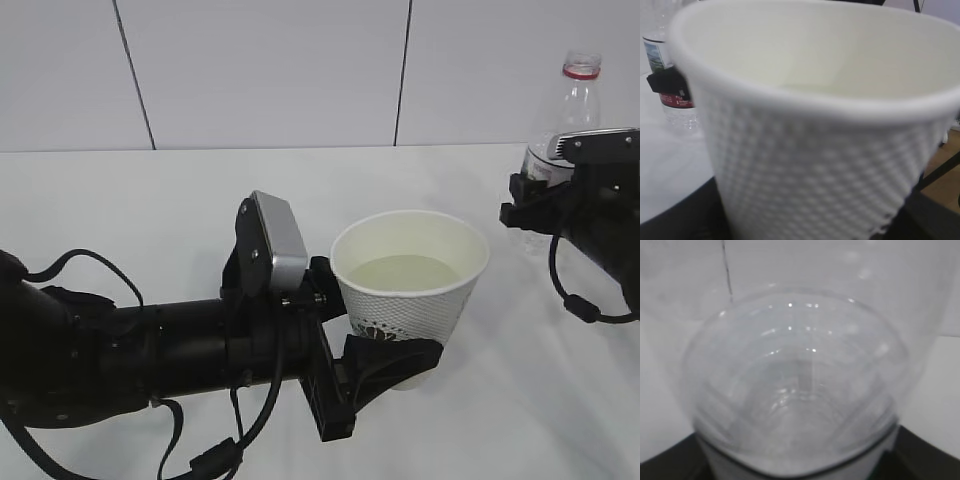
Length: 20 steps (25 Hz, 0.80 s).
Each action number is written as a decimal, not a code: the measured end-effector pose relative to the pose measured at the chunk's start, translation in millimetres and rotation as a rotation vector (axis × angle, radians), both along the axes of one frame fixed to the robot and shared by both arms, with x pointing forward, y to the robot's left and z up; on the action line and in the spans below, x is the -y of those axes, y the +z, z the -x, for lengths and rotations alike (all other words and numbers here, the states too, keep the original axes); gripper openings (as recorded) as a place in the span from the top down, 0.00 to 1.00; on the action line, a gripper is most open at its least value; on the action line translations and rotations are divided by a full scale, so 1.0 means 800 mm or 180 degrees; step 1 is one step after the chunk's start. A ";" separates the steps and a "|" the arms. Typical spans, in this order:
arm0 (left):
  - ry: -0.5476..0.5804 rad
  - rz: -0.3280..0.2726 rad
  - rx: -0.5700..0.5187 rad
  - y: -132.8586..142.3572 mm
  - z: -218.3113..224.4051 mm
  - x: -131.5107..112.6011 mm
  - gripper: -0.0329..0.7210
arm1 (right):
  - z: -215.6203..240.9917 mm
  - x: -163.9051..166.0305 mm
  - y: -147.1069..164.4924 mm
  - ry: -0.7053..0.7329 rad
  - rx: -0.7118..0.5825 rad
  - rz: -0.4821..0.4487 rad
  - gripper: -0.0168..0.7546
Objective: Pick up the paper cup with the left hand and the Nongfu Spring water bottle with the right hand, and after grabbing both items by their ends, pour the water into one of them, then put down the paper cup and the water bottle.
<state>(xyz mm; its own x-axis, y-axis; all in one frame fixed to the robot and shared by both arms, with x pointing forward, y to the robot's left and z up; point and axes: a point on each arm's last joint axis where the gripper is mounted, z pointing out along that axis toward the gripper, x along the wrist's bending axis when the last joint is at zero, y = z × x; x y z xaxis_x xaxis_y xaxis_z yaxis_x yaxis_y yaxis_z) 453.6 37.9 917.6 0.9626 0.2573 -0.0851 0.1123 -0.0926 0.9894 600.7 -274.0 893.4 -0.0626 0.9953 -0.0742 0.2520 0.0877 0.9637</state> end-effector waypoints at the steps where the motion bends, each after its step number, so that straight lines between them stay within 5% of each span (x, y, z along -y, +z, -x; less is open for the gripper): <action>1: 0.0000 0.0000 0.0000 0.000 0.000 0.000 0.26 | -0.002 0.000 -0.003 0.0000 -0.0017 0.0001 0.39; 20: 0.0000 0.0000 0.0000 0.000 0.000 0.000 0.26 | -0.006 0.000 -0.036 -0.0002 -0.0094 0.0013 0.39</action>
<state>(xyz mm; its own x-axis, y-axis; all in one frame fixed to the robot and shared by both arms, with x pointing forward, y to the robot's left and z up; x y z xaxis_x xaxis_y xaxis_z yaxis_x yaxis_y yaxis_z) 453.6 37.9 917.6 0.9626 0.2573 -0.0851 0.1123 -0.0926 0.9894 605.8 -273.7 864.4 -0.0641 0.9950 -0.0765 0.2804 0.0915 0.9555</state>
